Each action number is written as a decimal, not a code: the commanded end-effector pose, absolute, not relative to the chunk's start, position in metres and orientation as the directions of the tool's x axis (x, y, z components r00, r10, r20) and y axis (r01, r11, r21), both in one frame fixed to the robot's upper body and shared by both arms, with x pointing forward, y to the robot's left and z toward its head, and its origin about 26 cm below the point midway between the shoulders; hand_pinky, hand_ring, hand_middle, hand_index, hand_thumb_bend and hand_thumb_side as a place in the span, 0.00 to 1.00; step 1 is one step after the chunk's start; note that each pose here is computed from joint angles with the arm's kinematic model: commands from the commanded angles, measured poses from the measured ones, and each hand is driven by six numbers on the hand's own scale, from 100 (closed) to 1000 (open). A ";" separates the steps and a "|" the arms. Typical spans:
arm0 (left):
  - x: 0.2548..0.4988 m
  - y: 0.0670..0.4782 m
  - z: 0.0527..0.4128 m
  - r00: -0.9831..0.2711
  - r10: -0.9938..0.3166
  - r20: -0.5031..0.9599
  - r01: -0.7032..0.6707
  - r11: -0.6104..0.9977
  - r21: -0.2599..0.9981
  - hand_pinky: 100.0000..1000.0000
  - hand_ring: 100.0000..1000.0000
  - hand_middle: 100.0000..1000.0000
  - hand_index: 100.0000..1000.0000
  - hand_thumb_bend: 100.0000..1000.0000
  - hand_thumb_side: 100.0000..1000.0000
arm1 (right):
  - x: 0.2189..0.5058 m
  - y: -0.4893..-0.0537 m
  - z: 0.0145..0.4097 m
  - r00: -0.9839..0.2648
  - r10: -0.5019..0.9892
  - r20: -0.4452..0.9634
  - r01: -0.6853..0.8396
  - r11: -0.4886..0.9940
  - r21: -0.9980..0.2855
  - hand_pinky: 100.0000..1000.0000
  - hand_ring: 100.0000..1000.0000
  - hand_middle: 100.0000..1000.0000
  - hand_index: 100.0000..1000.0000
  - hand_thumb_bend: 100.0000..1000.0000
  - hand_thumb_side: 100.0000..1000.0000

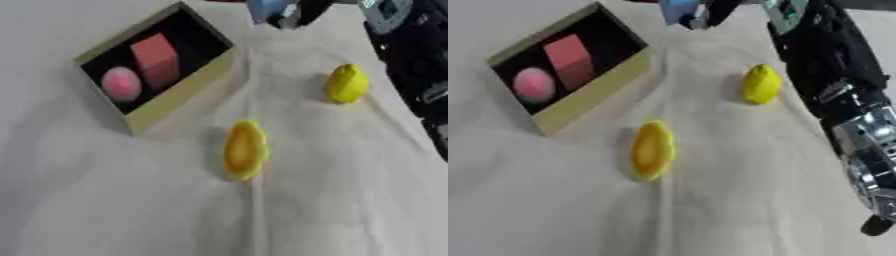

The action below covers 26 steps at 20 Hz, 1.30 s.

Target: Pick up objects on the table and place them in the box.

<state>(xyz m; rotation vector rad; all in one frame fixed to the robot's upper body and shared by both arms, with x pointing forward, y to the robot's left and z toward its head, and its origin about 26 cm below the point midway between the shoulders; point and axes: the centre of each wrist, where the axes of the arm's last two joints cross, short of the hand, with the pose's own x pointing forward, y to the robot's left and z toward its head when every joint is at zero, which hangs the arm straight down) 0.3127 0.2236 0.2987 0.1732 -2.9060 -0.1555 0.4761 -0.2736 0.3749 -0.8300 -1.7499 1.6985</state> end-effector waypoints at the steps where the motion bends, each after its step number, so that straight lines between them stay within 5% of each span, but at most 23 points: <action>1: 0.309 0.225 0.305 -0.973 -0.132 0.189 -0.108 0.985 0.132 0.65 0.75 0.60 0.77 0.47 0.49 | 0.469 -0.258 0.395 -0.694 0.718 -0.056 0.091 0.010 -0.996 0.79 0.70 0.42 0.59 0.00 0.07; 12: 0.308 0.217 0.310 -0.981 -0.087 0.171 -0.067 0.990 0.123 0.65 0.75 0.61 0.78 0.48 0.48 | 0.479 -0.198 0.373 -0.757 0.653 -0.018 0.028 0.005 -1.000 0.76 0.67 0.42 0.58 0.00 0.16; 26: 0.307 0.210 0.319 -0.989 -0.047 0.137 -0.030 0.992 0.122 0.65 0.75 0.61 0.78 0.48 0.47 | 0.488 -0.176 0.354 -0.744 0.668 0.007 0.000 0.011 -1.000 0.77 0.67 0.42 0.58 0.00 0.18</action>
